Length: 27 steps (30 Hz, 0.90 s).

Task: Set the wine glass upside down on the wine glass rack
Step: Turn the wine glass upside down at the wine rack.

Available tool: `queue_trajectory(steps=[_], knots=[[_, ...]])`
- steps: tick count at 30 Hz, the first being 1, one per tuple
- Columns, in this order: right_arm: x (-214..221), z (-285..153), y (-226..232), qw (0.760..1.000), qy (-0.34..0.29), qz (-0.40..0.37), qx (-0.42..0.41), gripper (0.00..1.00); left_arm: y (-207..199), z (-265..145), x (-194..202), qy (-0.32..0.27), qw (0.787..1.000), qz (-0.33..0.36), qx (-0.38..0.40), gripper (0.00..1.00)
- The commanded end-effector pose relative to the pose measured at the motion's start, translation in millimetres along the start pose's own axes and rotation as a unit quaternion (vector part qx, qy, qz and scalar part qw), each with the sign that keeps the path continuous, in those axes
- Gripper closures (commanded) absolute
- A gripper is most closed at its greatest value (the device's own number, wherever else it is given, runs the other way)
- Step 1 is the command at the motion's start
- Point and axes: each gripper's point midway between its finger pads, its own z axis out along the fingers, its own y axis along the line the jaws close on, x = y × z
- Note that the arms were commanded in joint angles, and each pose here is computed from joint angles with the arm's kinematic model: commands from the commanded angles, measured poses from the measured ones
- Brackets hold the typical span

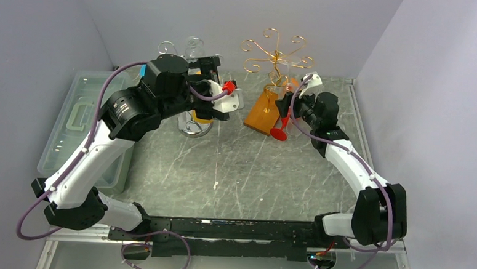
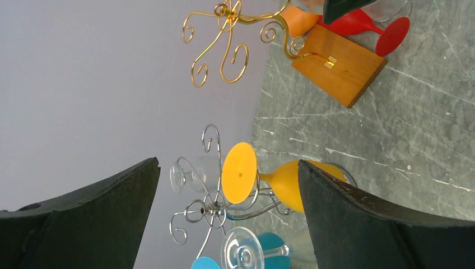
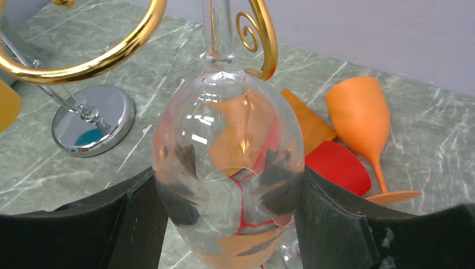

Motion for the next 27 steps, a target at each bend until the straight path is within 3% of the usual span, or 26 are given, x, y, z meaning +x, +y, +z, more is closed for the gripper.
queue_trajectory(steps=[1, 14, 27], knots=[[-50.6, 7.2, 6.6, 0.997, -0.067, -0.036, -0.028, 0.42, 9.8, -11.0, -5.6, -0.01, 1.0, -0.012, -0.022, 0.01], [-30.1, 16.0, 23.5, 0.995, -0.045, -0.033, -0.084, 0.43, 8.2, -12.4, -2.4, -0.004, 1.0, -0.007, -0.021, 0.01], [-19.0, 6.8, 42.1, 0.989, -0.049, -0.082, -0.113, 0.43, 3.6, -9.1, 4.5, 0.009, 1.0, 0.003, -0.014, 0.01]])
